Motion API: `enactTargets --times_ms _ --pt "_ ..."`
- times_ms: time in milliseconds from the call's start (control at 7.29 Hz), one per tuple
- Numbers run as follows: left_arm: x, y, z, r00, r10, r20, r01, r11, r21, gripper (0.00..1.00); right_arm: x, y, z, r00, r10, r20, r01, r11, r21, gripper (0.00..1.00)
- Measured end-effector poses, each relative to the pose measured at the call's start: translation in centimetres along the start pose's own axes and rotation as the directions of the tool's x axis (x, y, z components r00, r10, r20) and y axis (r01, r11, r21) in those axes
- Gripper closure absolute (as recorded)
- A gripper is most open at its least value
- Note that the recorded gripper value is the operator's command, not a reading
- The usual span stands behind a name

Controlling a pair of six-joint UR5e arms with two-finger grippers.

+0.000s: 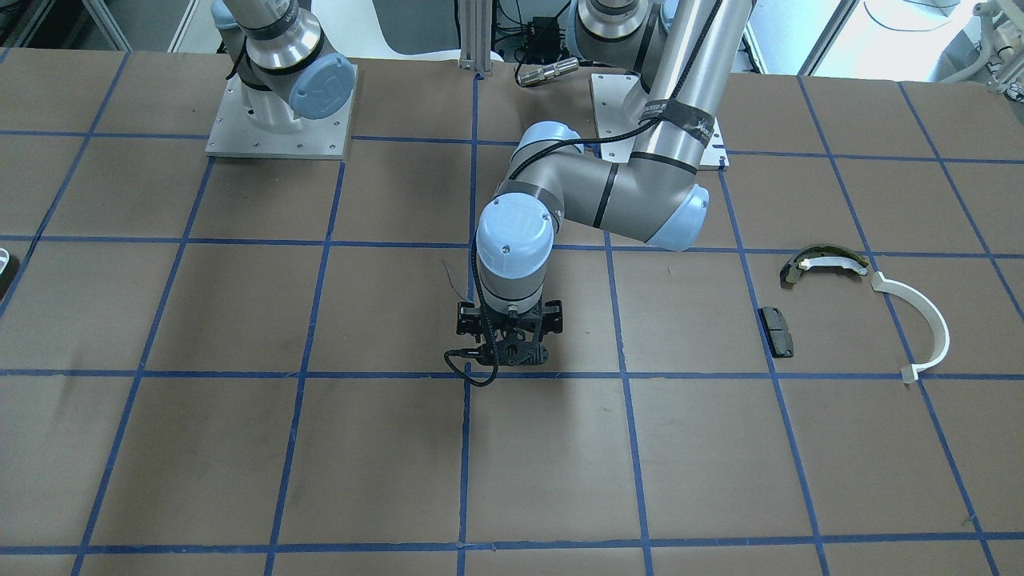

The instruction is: Place bearing gear from tray to pile

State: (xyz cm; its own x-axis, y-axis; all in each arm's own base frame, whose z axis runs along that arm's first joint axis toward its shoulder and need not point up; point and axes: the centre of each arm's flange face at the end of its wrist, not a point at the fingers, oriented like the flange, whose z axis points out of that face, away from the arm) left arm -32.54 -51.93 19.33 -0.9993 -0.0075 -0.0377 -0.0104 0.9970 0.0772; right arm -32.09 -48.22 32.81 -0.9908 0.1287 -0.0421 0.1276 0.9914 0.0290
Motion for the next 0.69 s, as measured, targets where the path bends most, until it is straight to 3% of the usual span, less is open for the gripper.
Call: enactTargets --times_ms 275,412,549,686 --pt "1.2 0.5 1.9 1.000 0.001 0.010 -0.001 1.000 -0.018 0.04 6.3 0.8 2.8 0.998 0.036 -0.043 -0.036 0.999 -0.004 0.10" --pt "1.7 0.9 2.3 1.000 0.003 0.012 -0.002 1.000 -0.025 0.23 8.8 0.6 5.2 0.995 0.044 -0.087 -0.046 0.999 -0.021 0.09" --pt "2.0 1.1 2.4 1.000 0.010 0.014 -0.009 1.000 -0.027 0.66 10.8 0.6 7.6 0.992 0.050 -0.115 -0.056 0.997 -0.046 0.09" --pt "2.2 1.3 2.5 1.000 0.018 0.016 -0.017 0.999 -0.028 0.95 11.7 0.5 9.1 0.990 0.055 -0.128 -0.063 0.996 -0.056 0.09"
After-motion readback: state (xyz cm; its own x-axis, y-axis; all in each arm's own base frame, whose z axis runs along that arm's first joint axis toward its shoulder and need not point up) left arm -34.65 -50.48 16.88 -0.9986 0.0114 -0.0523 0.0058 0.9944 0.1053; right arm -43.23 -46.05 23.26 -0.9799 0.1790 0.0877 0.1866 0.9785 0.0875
